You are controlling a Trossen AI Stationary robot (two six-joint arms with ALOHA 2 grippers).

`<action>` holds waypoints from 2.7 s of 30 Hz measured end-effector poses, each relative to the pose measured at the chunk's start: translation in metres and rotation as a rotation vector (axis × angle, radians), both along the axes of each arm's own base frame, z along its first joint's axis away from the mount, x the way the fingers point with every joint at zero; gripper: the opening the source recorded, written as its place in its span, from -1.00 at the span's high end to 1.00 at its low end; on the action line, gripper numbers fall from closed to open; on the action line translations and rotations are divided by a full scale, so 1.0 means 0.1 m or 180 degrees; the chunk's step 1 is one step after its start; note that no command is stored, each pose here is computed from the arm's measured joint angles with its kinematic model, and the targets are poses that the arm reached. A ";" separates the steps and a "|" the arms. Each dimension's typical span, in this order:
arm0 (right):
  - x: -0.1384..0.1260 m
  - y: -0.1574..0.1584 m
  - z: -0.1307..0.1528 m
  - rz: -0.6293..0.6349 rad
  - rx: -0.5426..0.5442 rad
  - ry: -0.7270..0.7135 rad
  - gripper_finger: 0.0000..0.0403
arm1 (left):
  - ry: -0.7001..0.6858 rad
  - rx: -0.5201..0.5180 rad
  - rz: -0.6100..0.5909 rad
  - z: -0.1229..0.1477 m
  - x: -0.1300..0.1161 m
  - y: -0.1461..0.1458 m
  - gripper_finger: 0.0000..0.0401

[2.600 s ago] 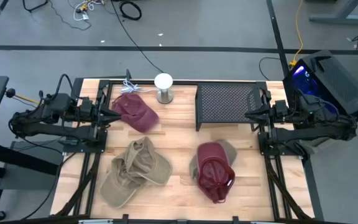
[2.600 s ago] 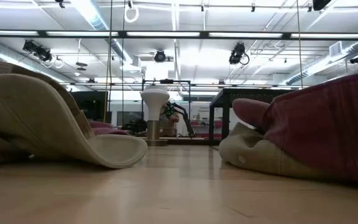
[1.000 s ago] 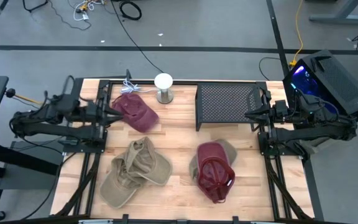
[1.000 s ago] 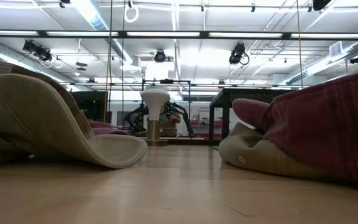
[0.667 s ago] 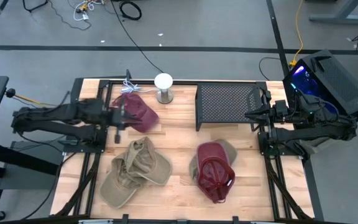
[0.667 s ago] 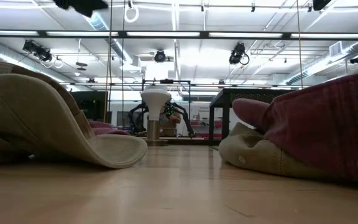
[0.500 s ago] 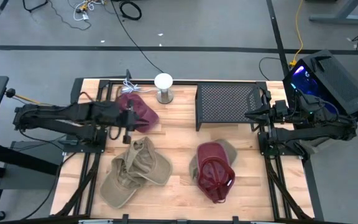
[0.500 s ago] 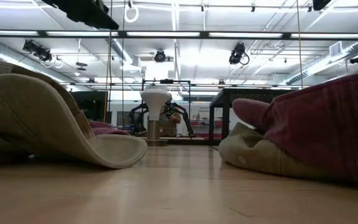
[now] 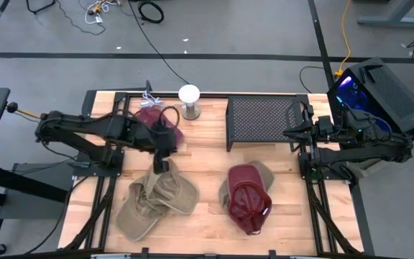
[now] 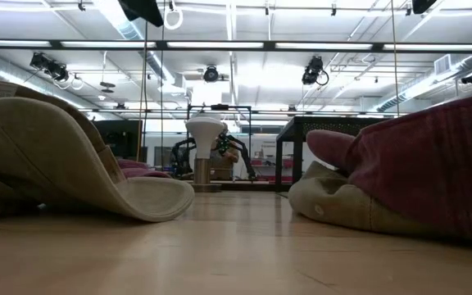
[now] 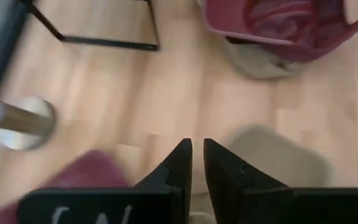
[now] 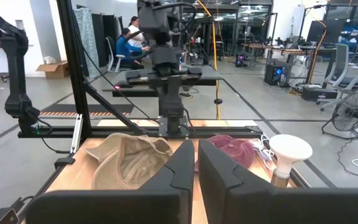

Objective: Pick & Place hat
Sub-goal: Put the top brown hat on the black shelf

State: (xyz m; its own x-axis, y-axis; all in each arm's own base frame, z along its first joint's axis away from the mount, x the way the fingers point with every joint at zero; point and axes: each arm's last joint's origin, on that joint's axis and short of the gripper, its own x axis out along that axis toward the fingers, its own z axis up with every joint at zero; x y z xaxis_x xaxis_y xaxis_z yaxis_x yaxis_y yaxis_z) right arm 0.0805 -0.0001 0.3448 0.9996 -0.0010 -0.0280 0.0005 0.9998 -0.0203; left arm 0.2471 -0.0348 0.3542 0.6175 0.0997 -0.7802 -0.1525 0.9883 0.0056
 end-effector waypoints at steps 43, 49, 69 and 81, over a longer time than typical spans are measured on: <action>0.00 0.00 0.00 0.0000 0.0000 0.0011 0.87 | 0.1684 -0.0404 0.1319 -0.77 0.21 -0.46 0.13; 0.00 0.00 -0.01 0.0001 0.0001 0.0024 0.87 | 0.1884 -0.0419 0.1428 -0.87 0.24 -0.45 -0.24; 0.00 0.00 -0.01 0.0000 0.0000 0.0026 0.87 | 0.2347 -0.0202 0.1771 -1.44 -0.02 -0.37 -0.02; 0.00 0.00 -0.01 0.0000 0.0001 0.0024 0.87 | 0.1384 0.0168 0.1834 -0.99 0.07 -0.33 0.93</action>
State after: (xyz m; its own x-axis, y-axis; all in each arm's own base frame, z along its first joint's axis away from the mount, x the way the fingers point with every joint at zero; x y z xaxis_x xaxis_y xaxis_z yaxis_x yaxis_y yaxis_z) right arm 0.0805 -0.0001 0.3440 0.9994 -0.0011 -0.0357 0.0004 0.9998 -0.0200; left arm 0.2536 -0.0681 0.2548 0.0902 0.3602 -0.9285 -0.6223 0.7483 0.2299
